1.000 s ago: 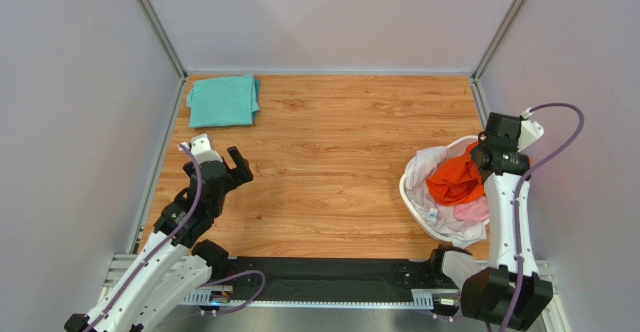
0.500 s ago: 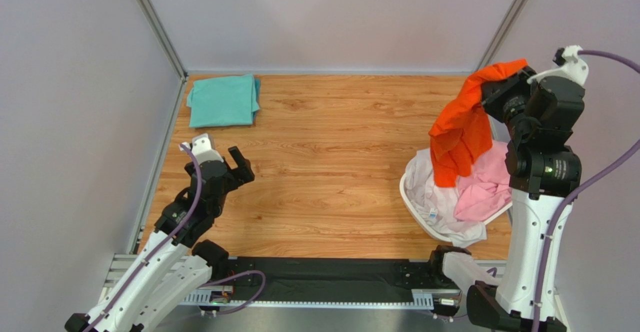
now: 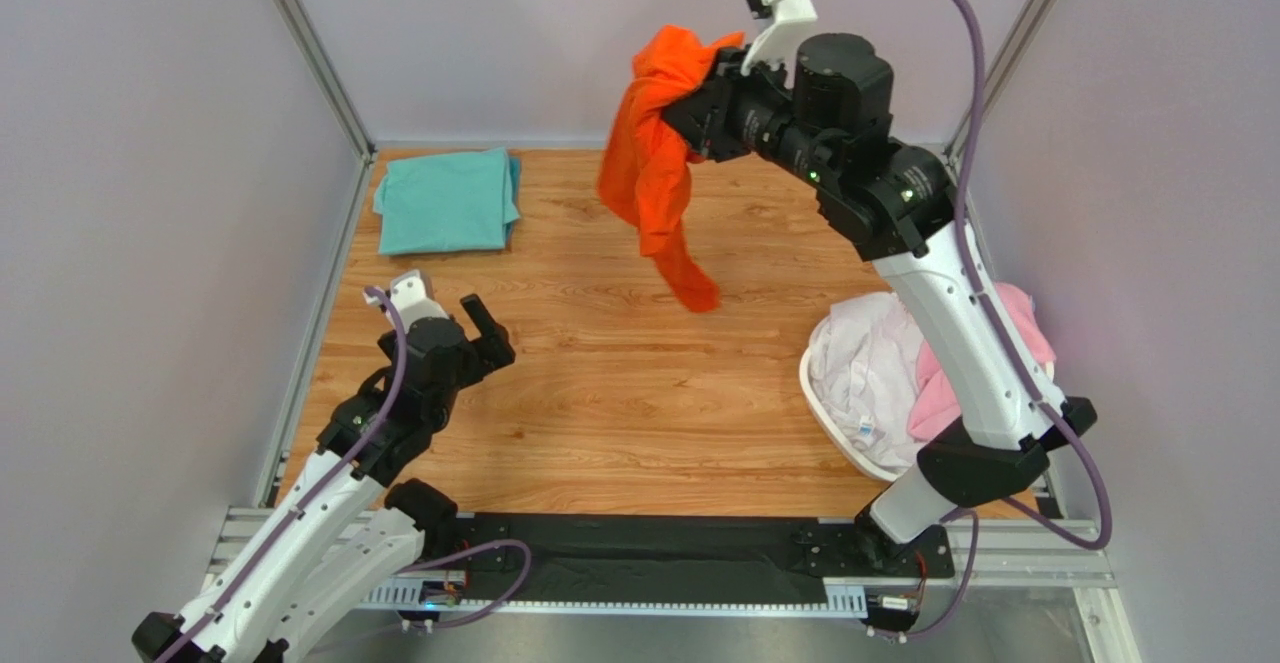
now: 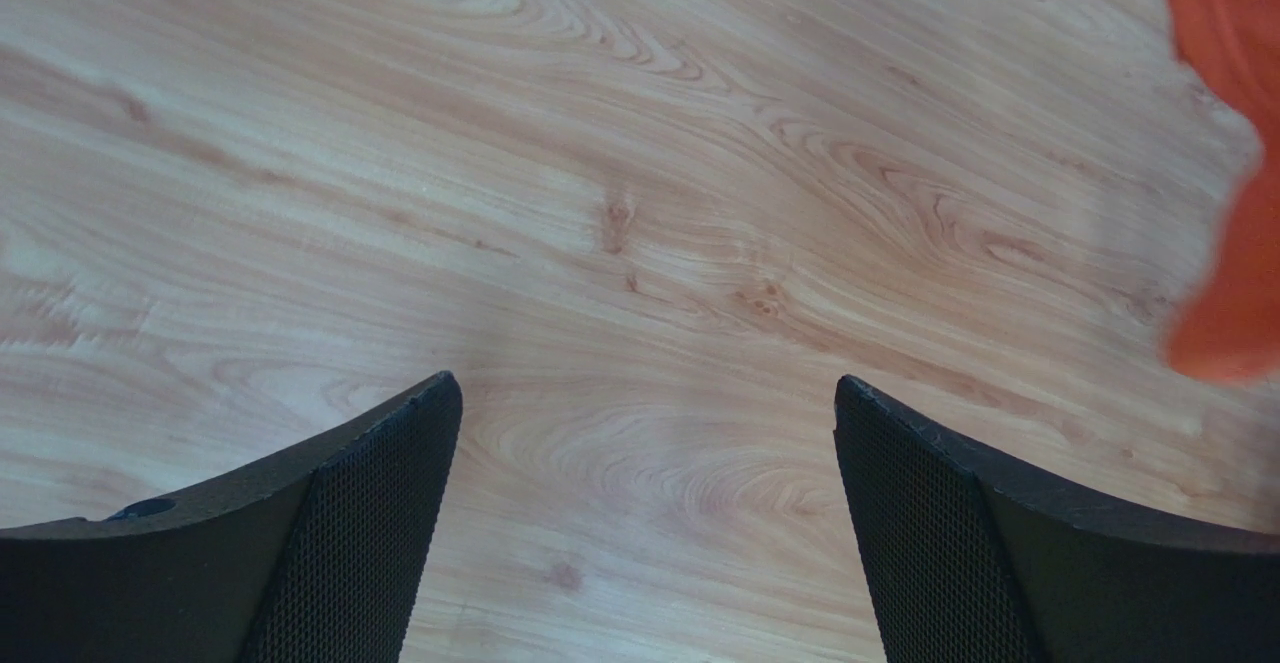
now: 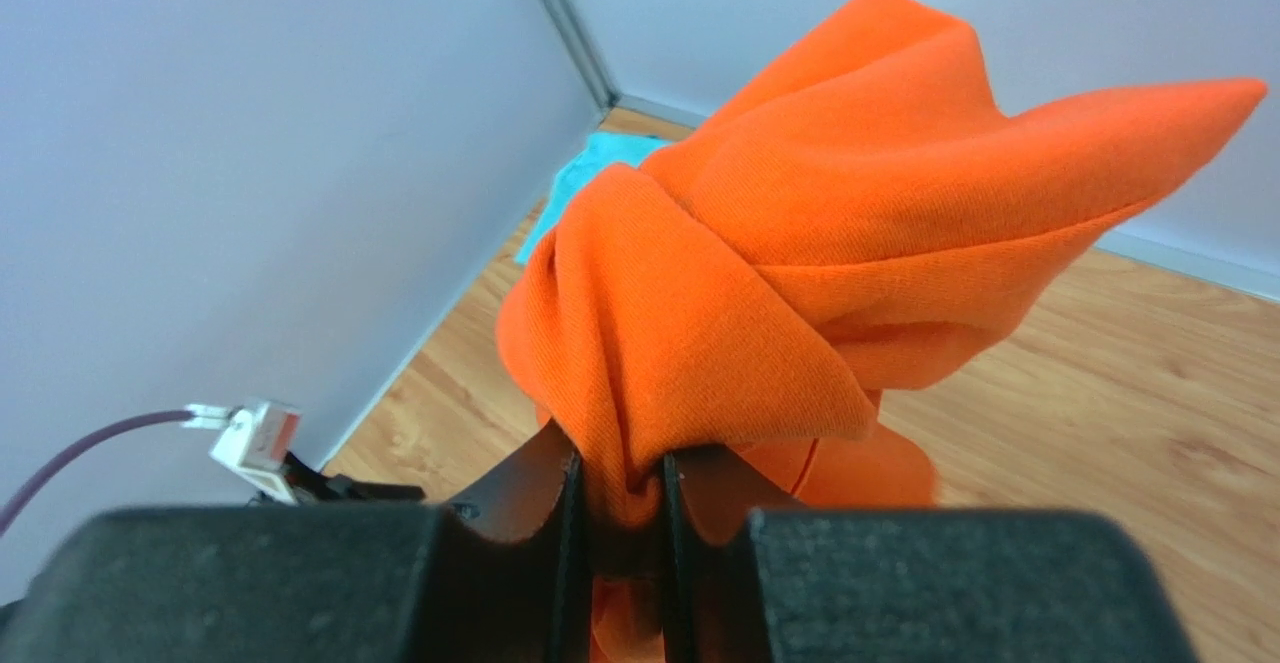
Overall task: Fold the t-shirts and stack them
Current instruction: Move the tshirt to the center of the board, then flatten the tshirt out
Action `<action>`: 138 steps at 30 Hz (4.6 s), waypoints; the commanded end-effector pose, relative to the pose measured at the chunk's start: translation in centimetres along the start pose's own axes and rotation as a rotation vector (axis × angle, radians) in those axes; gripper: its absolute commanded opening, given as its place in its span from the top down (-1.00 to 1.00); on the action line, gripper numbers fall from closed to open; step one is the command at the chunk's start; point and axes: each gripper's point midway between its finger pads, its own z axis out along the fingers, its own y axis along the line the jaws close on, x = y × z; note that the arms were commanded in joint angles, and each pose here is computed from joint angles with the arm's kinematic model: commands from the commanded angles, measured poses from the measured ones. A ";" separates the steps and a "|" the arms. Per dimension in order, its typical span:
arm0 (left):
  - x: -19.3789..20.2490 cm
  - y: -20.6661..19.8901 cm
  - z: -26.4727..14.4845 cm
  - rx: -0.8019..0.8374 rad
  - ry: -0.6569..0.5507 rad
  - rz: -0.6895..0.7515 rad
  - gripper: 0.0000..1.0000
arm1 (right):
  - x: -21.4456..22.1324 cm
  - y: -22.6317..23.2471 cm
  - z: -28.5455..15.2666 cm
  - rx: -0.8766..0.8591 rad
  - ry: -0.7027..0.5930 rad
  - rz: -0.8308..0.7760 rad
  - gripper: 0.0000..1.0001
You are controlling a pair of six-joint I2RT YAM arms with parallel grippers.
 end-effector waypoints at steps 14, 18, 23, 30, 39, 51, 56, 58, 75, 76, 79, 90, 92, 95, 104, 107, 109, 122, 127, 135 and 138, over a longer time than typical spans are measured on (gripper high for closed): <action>3.1 3.2 -2.1 -0.164 0.145 -0.143 -0.99 | 24.4 -17.3 3.4 0.474 0.355 0.205 -0.14; 4.8 5.0 -2.0 -0.256 0.184 -0.133 -0.99 | 29.9 -21.7 0.9 0.651 0.483 0.137 -0.84; 6.6 5.5 -1.2 -0.321 0.242 -0.143 -0.99 | 27.4 -21.3 -0.6 0.656 0.423 0.106 -1.00; 9.9 6.3 0.6 -0.363 0.382 -0.168 -0.98 | 27.8 -20.6 -2.7 0.619 0.409 0.103 -1.00; 8.5 5.3 3.8 -0.316 0.333 -0.180 -0.99 | 28.6 -20.6 -1.4 0.561 0.444 0.044 -1.00; 2.8 3.6 11.9 -0.321 0.299 -0.212 -0.99 | 28.6 -18.8 10.1 0.316 0.519 -0.022 -1.00; 2.9 3.3 14.6 -0.326 0.380 -0.222 -0.77 | 28.5 -18.9 13.6 0.288 0.523 -0.032 -1.00; 4.0 4.3 15.2 -0.367 0.416 -0.219 -0.77 | 29.7 -19.5 14.4 0.295 0.550 -0.036 -1.00; 9.2 4.5 17.4 -0.350 0.608 -0.213 1.00 | 34.8 -23.8 20.1 0.406 0.664 -0.163 -0.97; 9.3 4.5 17.3 -0.345 0.611 -0.212 1.00 | 34.0 -23.8 20.7 0.421 0.645 -0.184 -0.94; 9.0 4.2 17.1 -0.329 0.602 -0.210 1.00 | 35.5 -24.5 21.5 0.442 0.679 -0.210 -0.85; 7.8 4.1 16.0 -0.302 0.558 -0.190 1.00 | 37.1 -24.7 19.6 0.524 0.738 -0.172 0.73; 7.2 3.9 15.8 -0.288 0.544 -0.189 1.00 | 35.9 -24.7 19.2 0.547 0.715 -0.175 1.00; 6.2 3.5 15.2 -0.265 0.511 -0.182 1.00 | 33.1 -23.8 18.7 0.552 0.663 -0.174 1.00; 1.1 1.5 10.6 -0.125 0.325 -0.200 1.00 | 22.3 -21.3 13.3 0.614 0.358 -0.141 1.00; -1.6 0.5 8.1 -0.047 0.220 -0.219 1.00 | 17.6 -20.0 9.7 0.631 0.226 -0.122 1.00; -4.2 -0.3 5.5 0.008 0.128 -0.234 1.00 | 13.9 -18.8 7.1 0.626 0.134 -0.113 1.00; -18.6 -1.0 -14.2 0.176 -0.433 -0.302 1.00 | -2.9 -8.4 -9.4 0.398 -0.271 -0.081 1.00; -22.4 -1.6 -22.3 0.287 -0.605 -0.307 1.00 | -8.1 -3.3 -16.4 0.217 -0.403 -0.082 1.00; -25.6 -2.7 -29.6 0.390 -0.721 -0.272 1.00 | -12.3 0.8 -22.6 0.058 -0.534 -0.110 1.00; -26.1 -2.8 -28.5 0.359 -0.708 -0.275 1.00 | -12.9 0.9 -21.6 0.061 -0.537 -0.132 1.00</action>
